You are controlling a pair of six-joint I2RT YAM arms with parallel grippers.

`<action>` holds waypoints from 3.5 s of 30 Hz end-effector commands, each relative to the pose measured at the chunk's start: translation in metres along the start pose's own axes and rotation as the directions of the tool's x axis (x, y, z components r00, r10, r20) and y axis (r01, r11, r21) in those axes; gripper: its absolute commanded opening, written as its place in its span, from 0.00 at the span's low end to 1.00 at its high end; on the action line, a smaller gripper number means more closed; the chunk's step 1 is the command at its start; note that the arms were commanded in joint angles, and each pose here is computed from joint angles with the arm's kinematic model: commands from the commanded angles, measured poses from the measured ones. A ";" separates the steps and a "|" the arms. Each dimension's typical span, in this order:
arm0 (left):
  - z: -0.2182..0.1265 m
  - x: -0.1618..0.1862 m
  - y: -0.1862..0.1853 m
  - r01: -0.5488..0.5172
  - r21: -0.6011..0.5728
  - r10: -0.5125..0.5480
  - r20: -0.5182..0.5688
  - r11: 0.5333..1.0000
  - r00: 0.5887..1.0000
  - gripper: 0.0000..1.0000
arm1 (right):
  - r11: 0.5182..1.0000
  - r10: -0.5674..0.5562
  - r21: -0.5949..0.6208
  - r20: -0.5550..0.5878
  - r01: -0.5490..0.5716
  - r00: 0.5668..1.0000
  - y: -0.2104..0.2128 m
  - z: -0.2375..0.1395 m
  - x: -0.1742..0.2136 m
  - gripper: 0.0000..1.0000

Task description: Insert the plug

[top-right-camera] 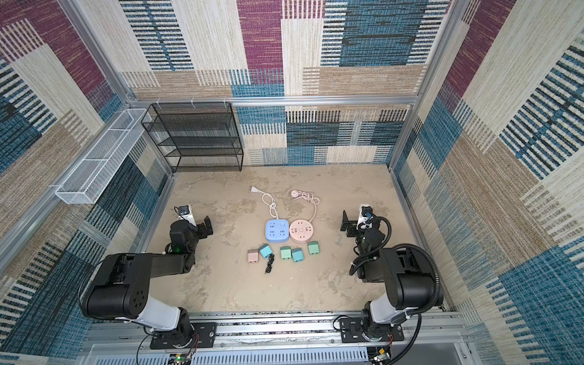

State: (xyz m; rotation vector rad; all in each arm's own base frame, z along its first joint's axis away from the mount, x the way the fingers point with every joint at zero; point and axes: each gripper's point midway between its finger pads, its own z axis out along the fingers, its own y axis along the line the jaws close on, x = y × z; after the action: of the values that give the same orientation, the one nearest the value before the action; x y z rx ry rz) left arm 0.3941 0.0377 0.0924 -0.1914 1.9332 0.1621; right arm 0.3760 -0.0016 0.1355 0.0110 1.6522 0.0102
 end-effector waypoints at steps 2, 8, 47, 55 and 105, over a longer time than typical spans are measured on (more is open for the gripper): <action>0.001 -0.004 -0.002 -0.004 0.011 0.004 0.013 1.000 1.000 0.99 | 1.000 0.005 -0.007 0.029 -0.005 1.000 0.001 0.001 -0.008 1.00; 0.001 -0.004 -0.002 -0.003 0.012 0.003 0.016 1.000 1.000 0.99 | 1.000 0.007 -0.010 0.023 -0.007 1.000 0.001 0.002 -0.007 1.00; -0.108 -0.033 -0.160 0.240 0.359 0.014 -0.581 0.902 0.814 0.99 | 0.967 0.186 -0.008 -0.662 -0.255 0.726 0.123 -0.063 -0.017 0.89; -0.153 0.000 -0.208 0.251 0.489 0.157 -0.650 0.836 0.744 1.00 | 0.958 0.138 -0.053 -0.778 -0.282 0.613 0.148 -0.084 0.034 0.71; -0.180 0.004 -0.256 0.404 0.561 0.155 -0.701 0.723 0.696 0.90 | 0.990 -0.062 -0.116 -0.875 -0.084 0.480 0.171 -0.095 0.125 0.27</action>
State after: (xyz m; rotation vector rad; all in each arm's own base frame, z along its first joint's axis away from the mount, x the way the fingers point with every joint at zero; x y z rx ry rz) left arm 0.2807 -0.2452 0.1438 0.1391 2.6140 -0.8517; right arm 0.2782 0.1704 0.0242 -0.0953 2.6968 0.1654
